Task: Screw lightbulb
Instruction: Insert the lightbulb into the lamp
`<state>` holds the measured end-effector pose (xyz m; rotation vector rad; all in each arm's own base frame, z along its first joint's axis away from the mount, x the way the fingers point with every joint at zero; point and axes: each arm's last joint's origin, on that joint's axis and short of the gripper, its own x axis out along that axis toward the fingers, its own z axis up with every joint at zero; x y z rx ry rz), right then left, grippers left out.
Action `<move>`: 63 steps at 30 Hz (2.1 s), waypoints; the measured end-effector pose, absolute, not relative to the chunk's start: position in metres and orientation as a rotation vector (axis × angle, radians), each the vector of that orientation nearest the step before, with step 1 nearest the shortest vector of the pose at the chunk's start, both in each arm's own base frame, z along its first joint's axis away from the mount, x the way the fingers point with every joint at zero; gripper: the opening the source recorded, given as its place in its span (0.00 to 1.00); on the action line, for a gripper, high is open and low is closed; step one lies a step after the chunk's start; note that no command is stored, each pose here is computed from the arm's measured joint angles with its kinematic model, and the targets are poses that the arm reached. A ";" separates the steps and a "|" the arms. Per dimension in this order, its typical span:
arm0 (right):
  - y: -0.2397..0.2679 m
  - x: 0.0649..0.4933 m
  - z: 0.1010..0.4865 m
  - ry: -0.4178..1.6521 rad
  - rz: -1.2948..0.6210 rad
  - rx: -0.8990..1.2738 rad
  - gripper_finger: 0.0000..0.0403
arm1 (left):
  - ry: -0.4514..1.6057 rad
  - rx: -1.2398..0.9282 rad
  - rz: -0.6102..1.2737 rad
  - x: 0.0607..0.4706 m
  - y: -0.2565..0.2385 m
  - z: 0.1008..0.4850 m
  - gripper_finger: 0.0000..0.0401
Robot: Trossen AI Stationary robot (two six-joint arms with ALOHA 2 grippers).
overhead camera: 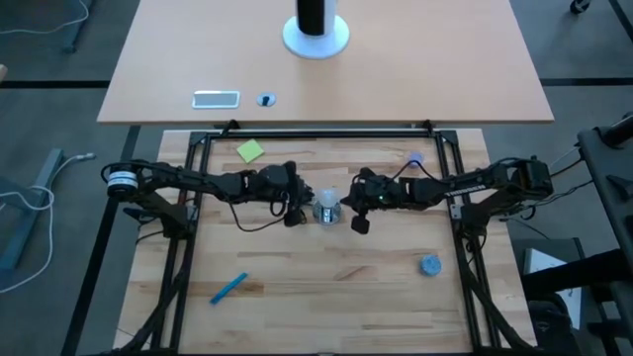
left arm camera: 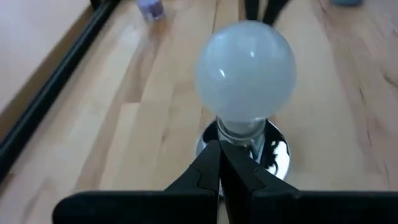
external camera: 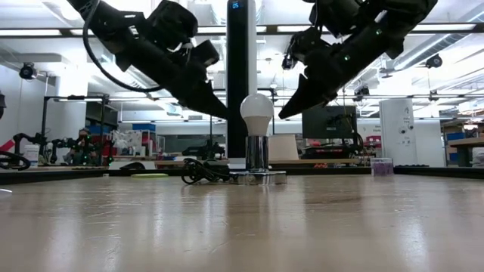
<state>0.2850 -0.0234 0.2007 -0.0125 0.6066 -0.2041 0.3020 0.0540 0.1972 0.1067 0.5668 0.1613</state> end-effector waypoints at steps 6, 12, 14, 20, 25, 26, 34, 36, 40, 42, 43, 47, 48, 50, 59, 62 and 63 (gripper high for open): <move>-0.032 0.284 0.201 0.606 -0.273 -0.035 0.00 | 0.495 0.068 -0.051 0.305 0.048 0.201 0.00; -0.033 0.287 0.206 0.548 -0.239 -0.049 0.00 | 0.439 0.097 -0.003 0.308 0.050 0.207 0.00; -0.032 0.288 0.206 0.546 -0.210 -0.041 0.00 | 0.450 0.104 0.027 0.307 0.051 0.206 0.00; -0.025 0.288 0.205 0.548 -0.142 -0.025 0.00 | 0.473 0.125 0.133 0.306 0.054 0.205 0.00; -0.023 0.287 0.202 0.582 -0.142 -0.008 0.00 | 0.560 0.108 0.192 0.301 0.055 0.199 0.00; -0.023 0.286 0.202 0.590 -0.150 -0.005 0.00 | 0.567 0.105 0.188 0.300 0.054 0.199 0.00; -0.032 0.286 0.203 0.584 -0.259 -0.050 0.00 | 0.480 0.069 -0.005 0.306 0.049 0.204 0.00; -0.032 0.286 0.203 0.575 -0.257 -0.056 0.00 | 0.465 0.073 0.000 0.308 0.050 0.203 0.00; -0.031 0.287 0.204 0.562 -0.222 -0.058 0.00 | 0.468 0.079 0.035 0.310 0.052 0.199 0.00; -0.030 0.287 0.204 0.563 -0.203 -0.053 0.00 | 0.478 0.083 0.071 0.310 0.054 0.198 0.00; -0.029 0.287 0.204 0.564 -0.185 -0.051 0.00 | 0.482 0.084 0.079 0.309 0.055 0.198 0.00; -0.024 0.288 0.204 0.560 -0.121 -0.033 0.00 | 0.501 0.094 0.137 0.308 0.057 0.197 0.00; -0.023 0.288 0.203 0.567 -0.120 -0.032 0.00 | 0.518 0.091 0.157 0.307 0.057 0.196 0.00; -0.023 0.287 0.202 0.584 -0.135 -0.022 0.00 | 0.547 0.082 0.176 0.306 0.057 0.194 0.00; -0.031 0.282 0.197 0.647 -0.262 -0.044 0.00 | 0.526 0.033 -0.015 0.305 0.052 0.197 0.00; -0.033 0.285 0.201 0.606 -0.261 -0.058 0.00 | 0.487 0.042 -0.015 0.307 0.052 0.199 0.00; -0.032 0.285 0.202 0.591 -0.255 -0.064 0.00 | 0.481 0.044 -0.012 0.307 0.053 0.200 0.00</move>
